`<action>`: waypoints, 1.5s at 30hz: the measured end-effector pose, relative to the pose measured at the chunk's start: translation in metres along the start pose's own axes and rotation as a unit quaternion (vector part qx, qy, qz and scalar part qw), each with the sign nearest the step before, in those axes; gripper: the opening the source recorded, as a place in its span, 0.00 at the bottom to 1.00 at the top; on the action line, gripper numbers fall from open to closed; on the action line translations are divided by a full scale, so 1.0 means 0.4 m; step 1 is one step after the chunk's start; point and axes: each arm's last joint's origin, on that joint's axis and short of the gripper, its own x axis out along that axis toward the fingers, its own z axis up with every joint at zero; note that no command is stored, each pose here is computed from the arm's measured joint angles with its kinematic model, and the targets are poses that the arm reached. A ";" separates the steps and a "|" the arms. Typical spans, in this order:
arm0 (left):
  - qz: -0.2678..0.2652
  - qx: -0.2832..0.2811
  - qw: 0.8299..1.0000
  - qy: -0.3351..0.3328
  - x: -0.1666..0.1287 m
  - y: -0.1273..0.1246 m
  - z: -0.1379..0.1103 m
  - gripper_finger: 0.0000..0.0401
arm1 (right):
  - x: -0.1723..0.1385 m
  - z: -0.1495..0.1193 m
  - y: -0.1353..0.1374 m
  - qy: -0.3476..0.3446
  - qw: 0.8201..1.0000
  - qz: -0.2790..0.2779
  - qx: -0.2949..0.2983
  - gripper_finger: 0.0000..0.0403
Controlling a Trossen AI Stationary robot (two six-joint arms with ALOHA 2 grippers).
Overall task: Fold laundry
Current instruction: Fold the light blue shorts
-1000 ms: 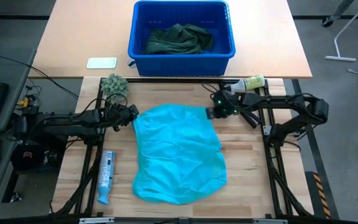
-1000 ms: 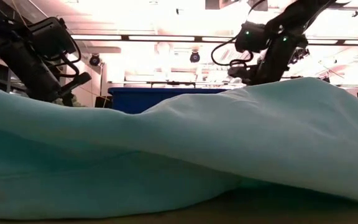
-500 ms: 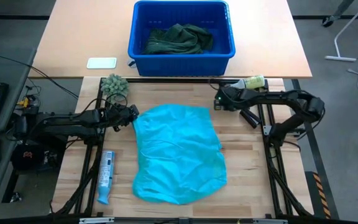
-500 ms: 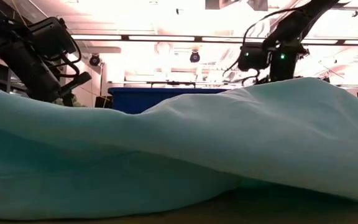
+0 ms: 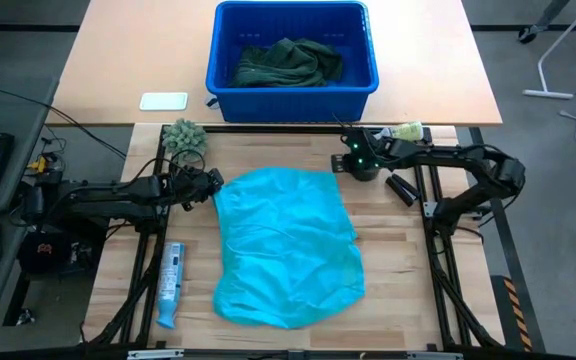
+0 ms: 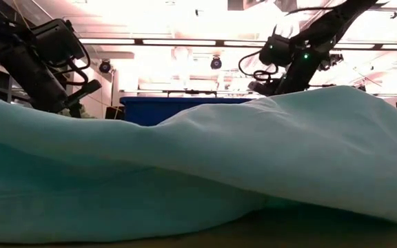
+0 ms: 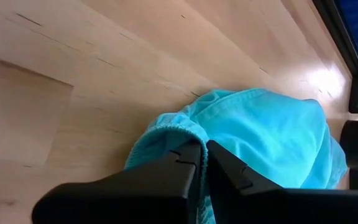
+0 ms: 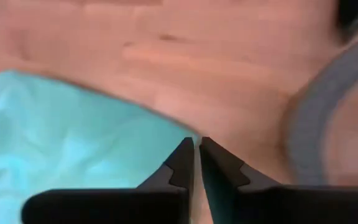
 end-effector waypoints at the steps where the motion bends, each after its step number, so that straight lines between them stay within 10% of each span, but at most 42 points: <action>1: -0.002 0.000 1.000 0.001 0.000 -0.001 0.000 0.00 | 0.006 0.003 -0.003 0.012 1.000 0.010 0.007 0.07; 12: -0.007 -0.002 1.000 0.001 0.000 -0.003 0.000 0.00 | 0.023 -0.010 -0.016 0.081 0.996 0.020 0.043 0.38; 32: -0.010 0.002 1.000 0.007 0.000 -0.005 -0.001 0.00 | 0.078 -0.023 0.001 0.068 0.991 0.007 0.112 0.39; 45: -0.009 0.014 1.000 0.005 0.000 -0.005 -0.001 0.00 | 0.051 -0.038 0.069 0.076 0.995 0.047 0.051 0.39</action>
